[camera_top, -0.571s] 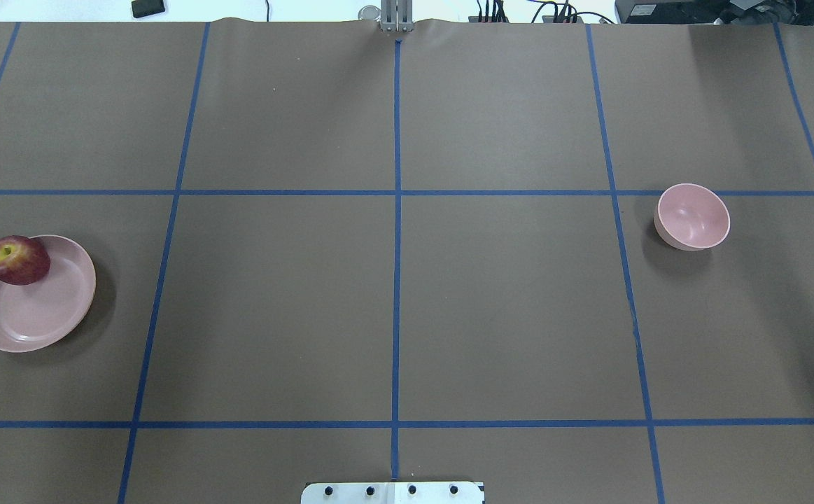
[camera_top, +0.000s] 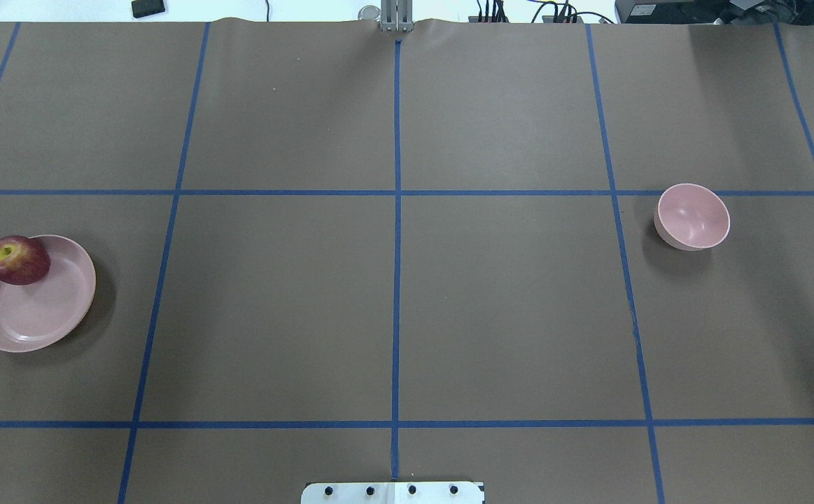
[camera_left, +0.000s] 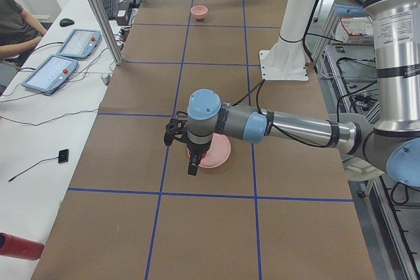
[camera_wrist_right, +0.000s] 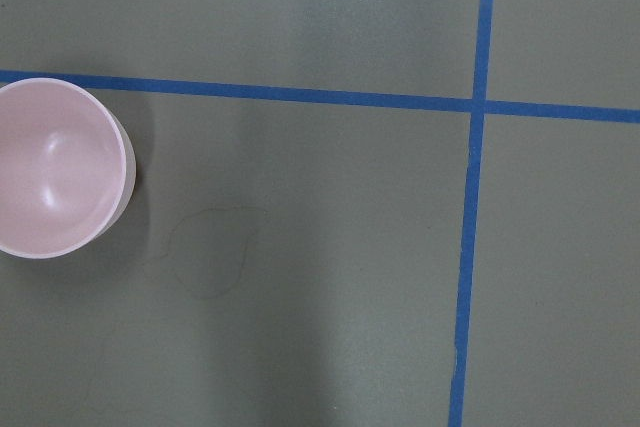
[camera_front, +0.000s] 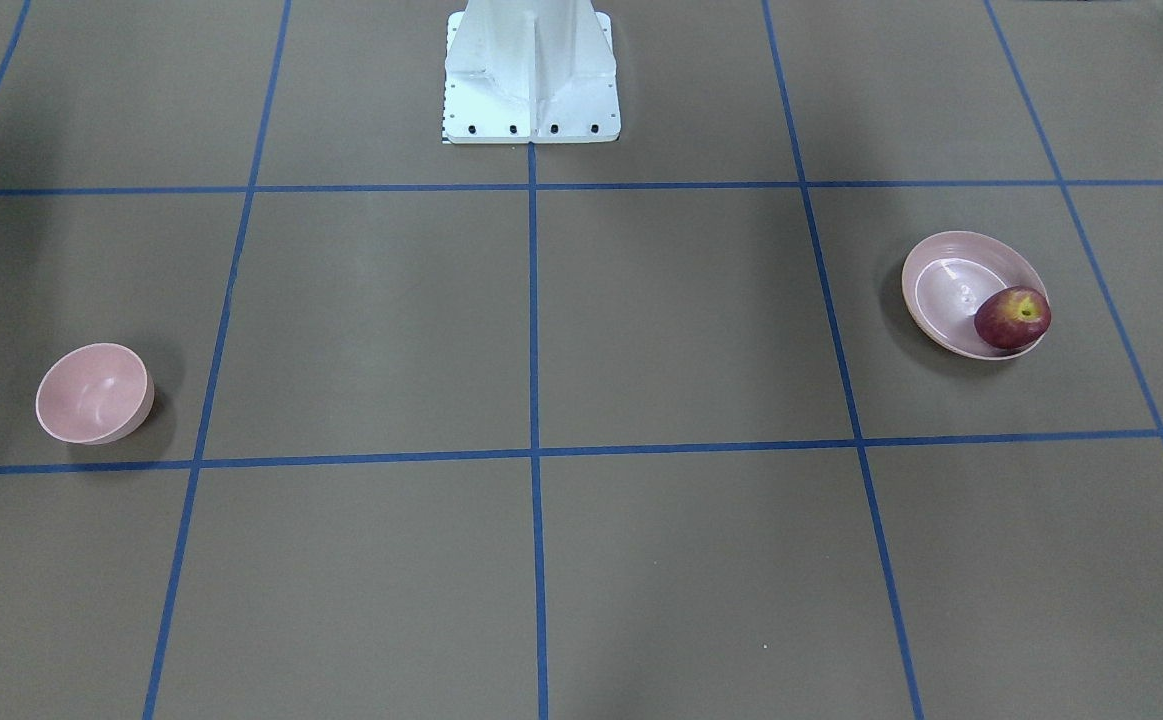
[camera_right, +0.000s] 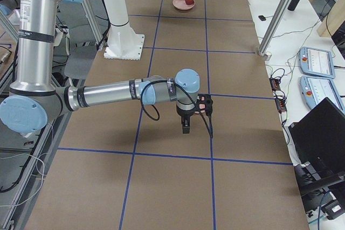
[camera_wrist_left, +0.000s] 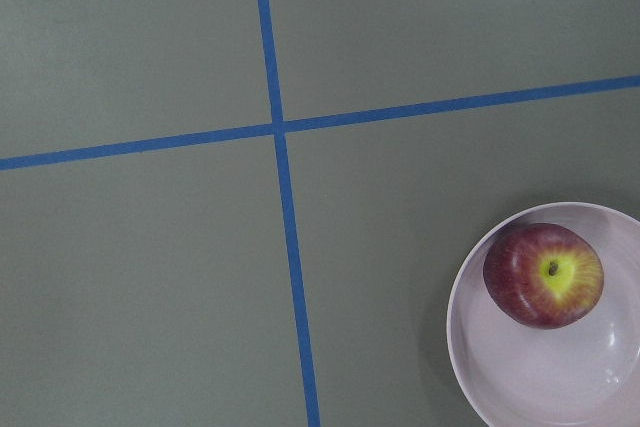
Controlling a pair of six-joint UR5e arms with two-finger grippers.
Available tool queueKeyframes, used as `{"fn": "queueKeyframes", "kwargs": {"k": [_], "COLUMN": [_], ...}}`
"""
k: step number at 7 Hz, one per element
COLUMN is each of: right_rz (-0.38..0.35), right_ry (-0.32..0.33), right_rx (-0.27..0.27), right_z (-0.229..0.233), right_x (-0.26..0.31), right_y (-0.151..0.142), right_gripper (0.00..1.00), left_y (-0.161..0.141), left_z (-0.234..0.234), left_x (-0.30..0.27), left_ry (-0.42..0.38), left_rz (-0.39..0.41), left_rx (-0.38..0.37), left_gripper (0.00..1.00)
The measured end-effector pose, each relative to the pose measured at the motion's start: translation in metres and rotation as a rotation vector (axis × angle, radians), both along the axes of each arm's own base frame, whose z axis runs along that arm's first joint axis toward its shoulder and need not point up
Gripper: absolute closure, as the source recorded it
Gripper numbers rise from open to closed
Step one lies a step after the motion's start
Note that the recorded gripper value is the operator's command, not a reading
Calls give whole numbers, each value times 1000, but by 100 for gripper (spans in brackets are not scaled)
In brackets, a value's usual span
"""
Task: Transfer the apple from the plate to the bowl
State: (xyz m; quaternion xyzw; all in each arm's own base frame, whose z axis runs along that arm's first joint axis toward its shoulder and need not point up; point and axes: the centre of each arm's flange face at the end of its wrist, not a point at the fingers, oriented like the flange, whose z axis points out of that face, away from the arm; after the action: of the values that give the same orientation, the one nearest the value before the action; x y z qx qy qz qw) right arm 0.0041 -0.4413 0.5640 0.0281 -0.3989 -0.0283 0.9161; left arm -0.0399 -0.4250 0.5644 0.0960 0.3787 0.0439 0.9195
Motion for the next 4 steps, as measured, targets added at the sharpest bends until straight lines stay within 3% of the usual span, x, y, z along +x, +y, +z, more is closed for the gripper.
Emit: {"fn": "queueKeyframes", "kwargs": {"k": [4], "right_rz": [-13], "right_ry": [-38], "right_rx": [-2], "right_z": [-3], "right_x": [-5], "right_y": [0], "right_gripper": [0], "left_y": [-2], "left_z": [-3], "left_x": [1], "left_ry": [5], "left_rz": [-13], "left_rx": [-1], "left_gripper": [2]}}
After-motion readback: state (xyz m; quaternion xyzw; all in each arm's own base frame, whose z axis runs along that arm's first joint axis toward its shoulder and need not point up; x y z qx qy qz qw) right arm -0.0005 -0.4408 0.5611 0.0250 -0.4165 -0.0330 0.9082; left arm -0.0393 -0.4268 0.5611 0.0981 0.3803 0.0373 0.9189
